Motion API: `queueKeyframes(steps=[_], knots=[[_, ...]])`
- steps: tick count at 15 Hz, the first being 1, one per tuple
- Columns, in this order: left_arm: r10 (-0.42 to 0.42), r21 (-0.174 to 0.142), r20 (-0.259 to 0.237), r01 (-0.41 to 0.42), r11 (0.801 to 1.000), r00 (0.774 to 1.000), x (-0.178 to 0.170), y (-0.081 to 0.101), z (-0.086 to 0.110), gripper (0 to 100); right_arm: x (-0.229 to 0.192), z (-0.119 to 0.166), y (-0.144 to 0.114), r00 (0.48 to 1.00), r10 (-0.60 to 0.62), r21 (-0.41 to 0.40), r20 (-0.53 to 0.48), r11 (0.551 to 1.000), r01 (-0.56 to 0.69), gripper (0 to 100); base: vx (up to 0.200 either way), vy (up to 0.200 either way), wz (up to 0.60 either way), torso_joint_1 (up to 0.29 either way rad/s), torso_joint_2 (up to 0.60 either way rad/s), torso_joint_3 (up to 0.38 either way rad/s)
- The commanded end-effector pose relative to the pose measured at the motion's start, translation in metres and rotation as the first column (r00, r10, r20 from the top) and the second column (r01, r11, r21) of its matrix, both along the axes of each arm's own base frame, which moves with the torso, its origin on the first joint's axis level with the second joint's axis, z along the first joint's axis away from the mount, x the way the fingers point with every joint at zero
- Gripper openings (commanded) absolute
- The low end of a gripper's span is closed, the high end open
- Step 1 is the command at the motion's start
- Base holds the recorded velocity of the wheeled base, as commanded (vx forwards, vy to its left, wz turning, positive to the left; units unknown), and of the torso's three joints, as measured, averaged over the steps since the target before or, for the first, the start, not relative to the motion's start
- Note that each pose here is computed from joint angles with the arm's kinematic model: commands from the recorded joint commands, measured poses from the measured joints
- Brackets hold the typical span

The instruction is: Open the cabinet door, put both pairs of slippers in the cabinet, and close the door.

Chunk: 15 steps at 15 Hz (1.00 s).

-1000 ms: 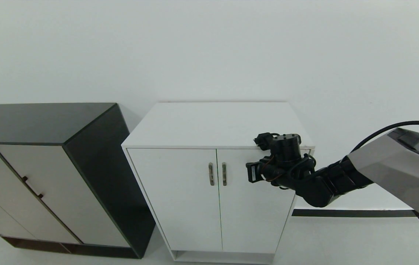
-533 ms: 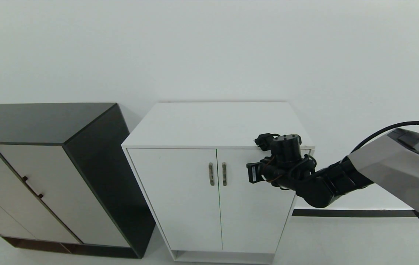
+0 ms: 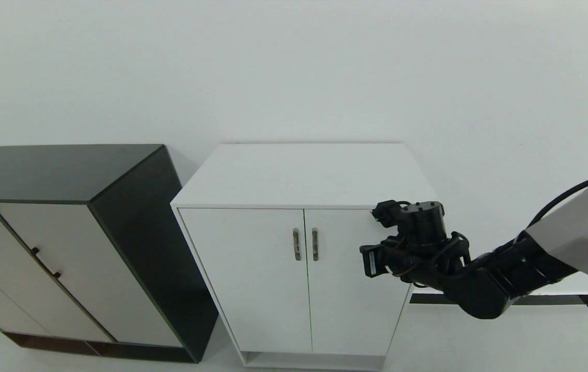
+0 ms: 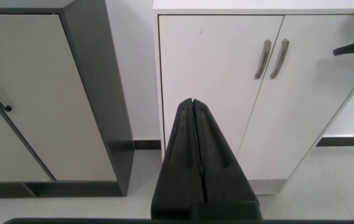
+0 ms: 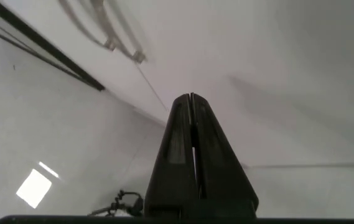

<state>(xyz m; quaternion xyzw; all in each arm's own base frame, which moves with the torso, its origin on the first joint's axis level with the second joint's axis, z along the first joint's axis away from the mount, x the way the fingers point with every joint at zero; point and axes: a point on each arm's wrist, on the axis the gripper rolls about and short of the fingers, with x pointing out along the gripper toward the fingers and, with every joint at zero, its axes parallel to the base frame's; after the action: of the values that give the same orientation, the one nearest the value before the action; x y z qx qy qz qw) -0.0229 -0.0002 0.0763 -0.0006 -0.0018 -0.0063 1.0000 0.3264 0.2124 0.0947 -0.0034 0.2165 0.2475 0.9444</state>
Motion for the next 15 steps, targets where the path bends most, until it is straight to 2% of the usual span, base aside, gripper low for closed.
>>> queueKeyframes(steps=[1, 4, 7, 11, 15], knots=[[0.0, 0.0, -0.001, 0.0, 1.0, 1.0, 0.0, 0.0, 0.0, 0, -0.024, 0.014, -0.015, 1.0, -0.001, 0.006, 0.014, 1.0, 0.001, 0, 0.0, 0.0, 0.0, 0.0, 0.0, 0.0], [0.0, 0.0, -0.001, 0.0, 1.0, 1.0, 0.0, 0.0, 0.0, 0, -0.055, 0.013, -0.042, 0.999, -0.035, -0.014, -0.005, 0.999, 0.035, 0, 0.0, 0.0, 0.0, 0.0, 0.0, 0.0], [0.002, -0.002, -0.001, -0.002, 1.0, 1.0, 0.0, 0.0, 0.0, 0, -0.079, 0.0, -0.062, 0.993, -0.116, -0.073, -0.023, 0.991, 0.114, 0, 0.0, 0.0, 0.0, 0.0, 0.0, 0.0], [0.002, -0.003, -0.001, -0.002, 1.0, 1.0, 0.0, 0.0, 0.0, 0, -0.11, -0.003, -0.084, 0.991, -0.131, -0.087, -0.035, 0.988, 0.127, 0, 0.0, 0.0, 0.0, 0.0, 0.0, 0.0], [0.002, -0.002, -0.001, -0.002, 1.0, 1.0, 0.0, 0.0, 0.0, 0, -0.146, -0.01, -0.121, 0.972, -0.228, -0.146, -0.059, 0.965, 0.218, 0, 0.0, 0.0, 0.0, 0.0, 0.0, 0.0]])
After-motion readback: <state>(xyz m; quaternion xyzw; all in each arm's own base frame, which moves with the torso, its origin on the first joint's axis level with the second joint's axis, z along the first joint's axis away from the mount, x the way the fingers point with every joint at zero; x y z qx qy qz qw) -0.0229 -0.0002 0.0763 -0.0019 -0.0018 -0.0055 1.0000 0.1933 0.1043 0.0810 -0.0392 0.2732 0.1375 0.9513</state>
